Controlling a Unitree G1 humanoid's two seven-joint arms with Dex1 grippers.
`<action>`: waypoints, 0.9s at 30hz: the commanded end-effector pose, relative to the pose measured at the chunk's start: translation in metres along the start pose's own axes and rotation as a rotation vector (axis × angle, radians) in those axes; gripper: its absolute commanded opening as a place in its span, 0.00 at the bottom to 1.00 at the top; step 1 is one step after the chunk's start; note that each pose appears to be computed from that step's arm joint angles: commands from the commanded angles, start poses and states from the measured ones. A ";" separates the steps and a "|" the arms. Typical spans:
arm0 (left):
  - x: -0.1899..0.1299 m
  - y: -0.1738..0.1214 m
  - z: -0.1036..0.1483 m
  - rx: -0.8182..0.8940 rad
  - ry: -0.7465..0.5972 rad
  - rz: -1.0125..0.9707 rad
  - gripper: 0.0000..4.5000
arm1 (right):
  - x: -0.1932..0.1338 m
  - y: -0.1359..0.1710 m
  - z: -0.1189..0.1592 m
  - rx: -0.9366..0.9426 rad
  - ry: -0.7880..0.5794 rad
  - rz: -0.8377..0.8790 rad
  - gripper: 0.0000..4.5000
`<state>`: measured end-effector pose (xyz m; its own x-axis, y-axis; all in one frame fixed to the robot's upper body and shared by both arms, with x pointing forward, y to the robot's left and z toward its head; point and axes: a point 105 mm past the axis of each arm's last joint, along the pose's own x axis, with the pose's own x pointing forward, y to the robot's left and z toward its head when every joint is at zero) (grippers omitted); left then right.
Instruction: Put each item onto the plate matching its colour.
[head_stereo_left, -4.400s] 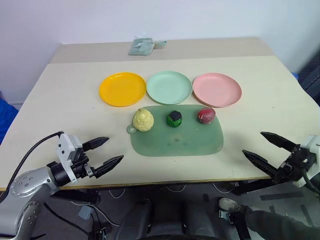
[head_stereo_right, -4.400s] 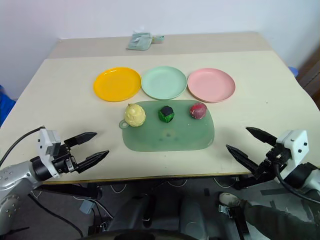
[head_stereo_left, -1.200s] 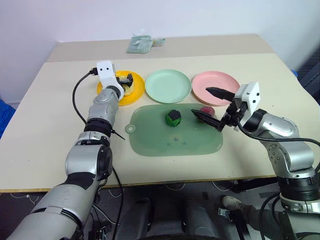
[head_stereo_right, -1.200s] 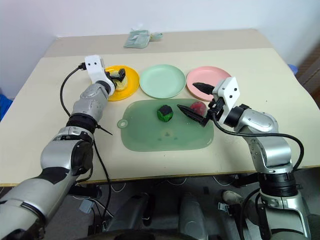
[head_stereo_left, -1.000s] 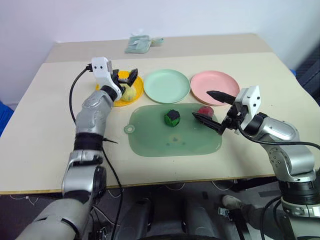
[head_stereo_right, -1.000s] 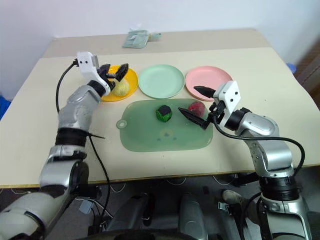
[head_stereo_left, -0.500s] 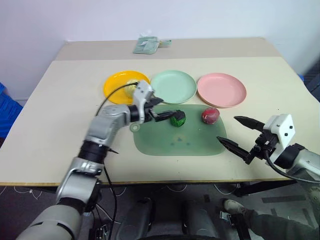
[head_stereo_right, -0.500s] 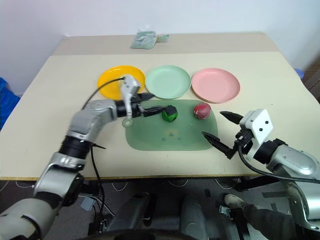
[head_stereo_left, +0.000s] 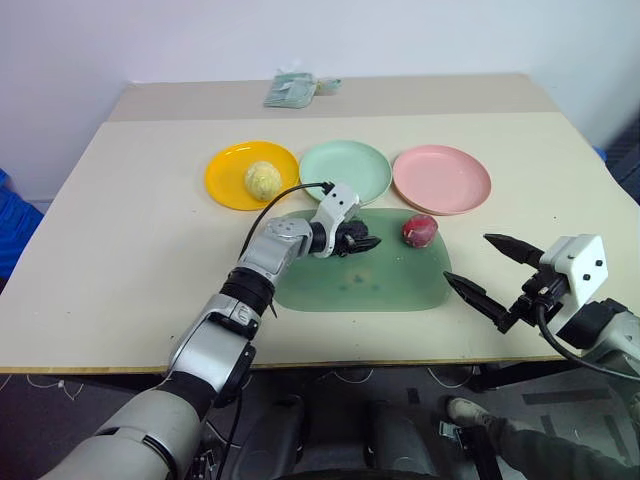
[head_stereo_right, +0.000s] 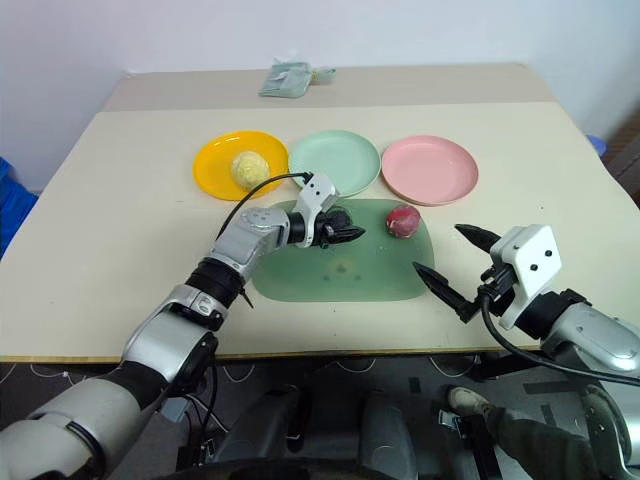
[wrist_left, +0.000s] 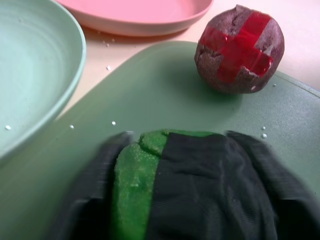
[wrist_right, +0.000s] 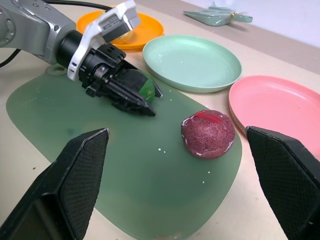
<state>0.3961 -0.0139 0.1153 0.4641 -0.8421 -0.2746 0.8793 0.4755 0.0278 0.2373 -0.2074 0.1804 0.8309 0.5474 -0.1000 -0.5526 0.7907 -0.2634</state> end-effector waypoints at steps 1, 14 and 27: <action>-0.012 0.019 0.041 0.016 -0.135 0.092 0.52 | -0.002 0.001 0.018 -0.040 -0.061 -0.014 1.00; -0.018 0.081 0.103 -0.153 -0.272 0.479 0.52 | 0.022 -0.010 0.039 -0.072 -0.152 -0.070 1.00; -0.002 0.073 0.079 -0.159 -0.182 0.512 0.58 | 0.045 0.006 0.046 -0.058 -0.202 -0.039 1.00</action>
<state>0.4655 0.0074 0.1702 0.8461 -0.5095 -0.1569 0.5070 0.8600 -0.0585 0.2717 -0.1676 0.2086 0.8234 0.5633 0.0689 -0.5233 0.8006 -0.2918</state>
